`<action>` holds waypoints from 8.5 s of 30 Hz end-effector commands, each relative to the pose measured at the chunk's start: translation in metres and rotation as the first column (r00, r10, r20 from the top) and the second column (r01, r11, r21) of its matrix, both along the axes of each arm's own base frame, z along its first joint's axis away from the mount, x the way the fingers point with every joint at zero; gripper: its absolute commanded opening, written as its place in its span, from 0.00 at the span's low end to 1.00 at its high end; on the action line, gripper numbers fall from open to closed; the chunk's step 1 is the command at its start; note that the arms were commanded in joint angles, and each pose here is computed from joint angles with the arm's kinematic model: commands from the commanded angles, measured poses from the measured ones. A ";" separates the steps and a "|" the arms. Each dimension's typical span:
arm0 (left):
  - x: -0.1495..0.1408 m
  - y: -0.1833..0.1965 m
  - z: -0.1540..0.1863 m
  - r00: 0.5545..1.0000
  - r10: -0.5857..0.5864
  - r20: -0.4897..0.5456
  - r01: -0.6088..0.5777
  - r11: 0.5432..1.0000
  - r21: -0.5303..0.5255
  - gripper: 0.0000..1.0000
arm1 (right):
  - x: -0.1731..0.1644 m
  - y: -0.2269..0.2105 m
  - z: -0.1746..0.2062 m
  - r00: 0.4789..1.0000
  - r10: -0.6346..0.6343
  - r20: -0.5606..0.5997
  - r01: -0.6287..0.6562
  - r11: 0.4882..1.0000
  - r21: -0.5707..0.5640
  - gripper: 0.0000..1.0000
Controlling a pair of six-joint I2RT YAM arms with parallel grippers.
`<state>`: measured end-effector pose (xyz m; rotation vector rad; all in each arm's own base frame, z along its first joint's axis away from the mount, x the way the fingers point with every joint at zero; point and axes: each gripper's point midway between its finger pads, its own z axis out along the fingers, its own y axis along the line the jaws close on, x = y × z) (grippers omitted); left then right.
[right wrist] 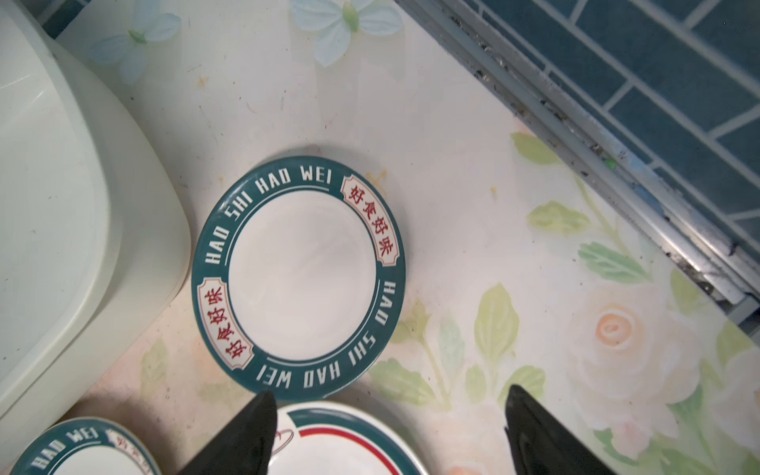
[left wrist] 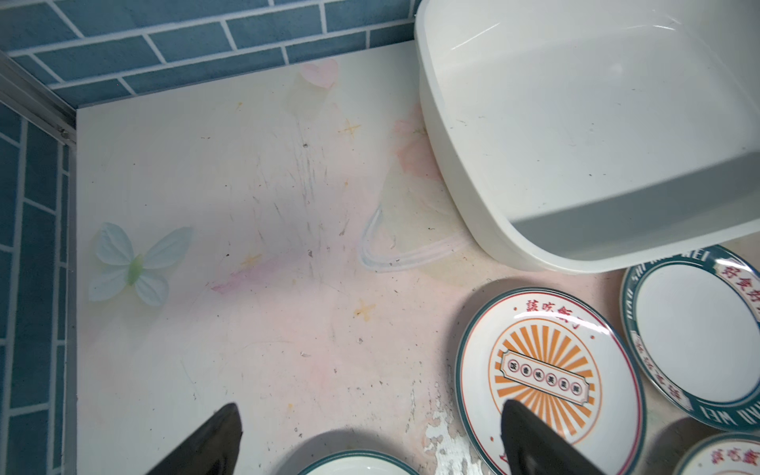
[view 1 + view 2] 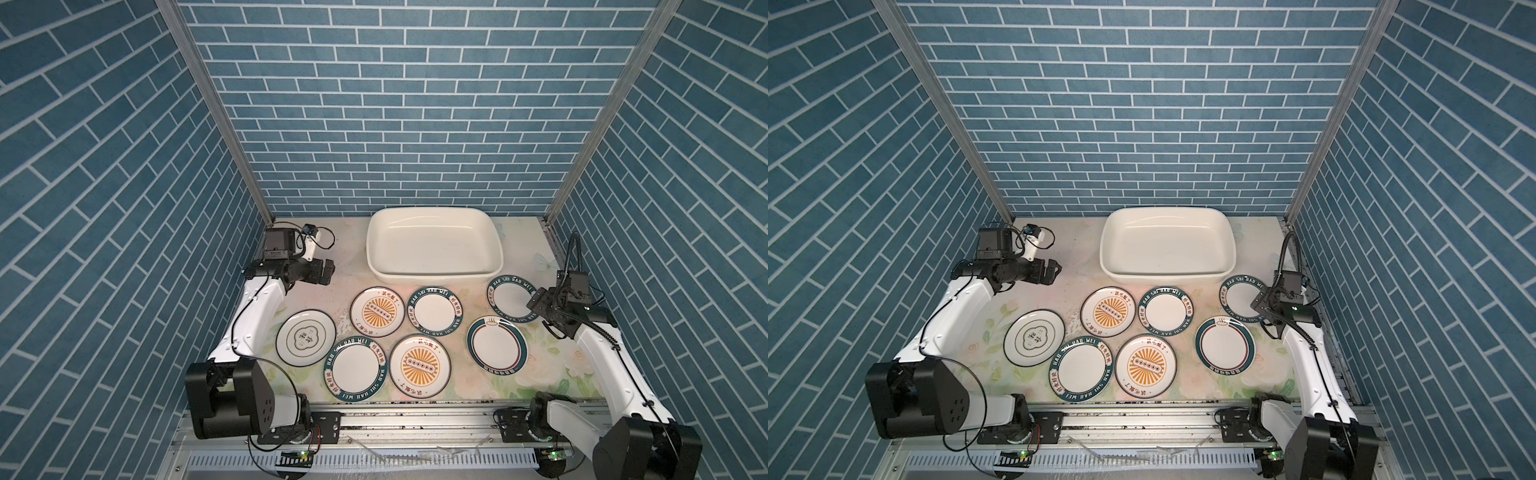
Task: Place the plates into the plastic bin on the countertop
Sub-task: Pick up the plate from the middle-right of the table, then place the plate in the plastic bin.
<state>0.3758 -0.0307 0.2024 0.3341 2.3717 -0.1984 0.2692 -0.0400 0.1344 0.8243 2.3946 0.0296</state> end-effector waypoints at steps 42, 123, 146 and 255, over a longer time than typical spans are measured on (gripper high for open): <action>-0.023 -0.068 0.020 0.971 -0.224 -0.082 0.211 0.967 -0.139 1.00 | 0.013 -0.008 -0.101 0.995 -0.101 0.010 0.075 0.799 0.597 0.57; -0.028 -0.071 0.039 0.968 -0.249 -0.034 0.244 0.963 -0.112 1.00 | 0.023 -0.017 -0.089 0.976 -0.137 0.169 -0.018 0.722 0.692 0.00; -0.029 -0.072 0.042 0.966 -0.256 -0.024 0.252 0.962 -0.108 0.99 | 0.006 -0.022 -0.031 0.974 -0.115 0.194 -0.021 0.808 0.588 0.00; -0.023 -0.083 0.056 0.964 -0.265 0.012 0.263 0.948 -0.182 1.00 | 0.257 0.355 -0.073 0.740 0.662 0.123 -0.595 0.556 0.580 0.06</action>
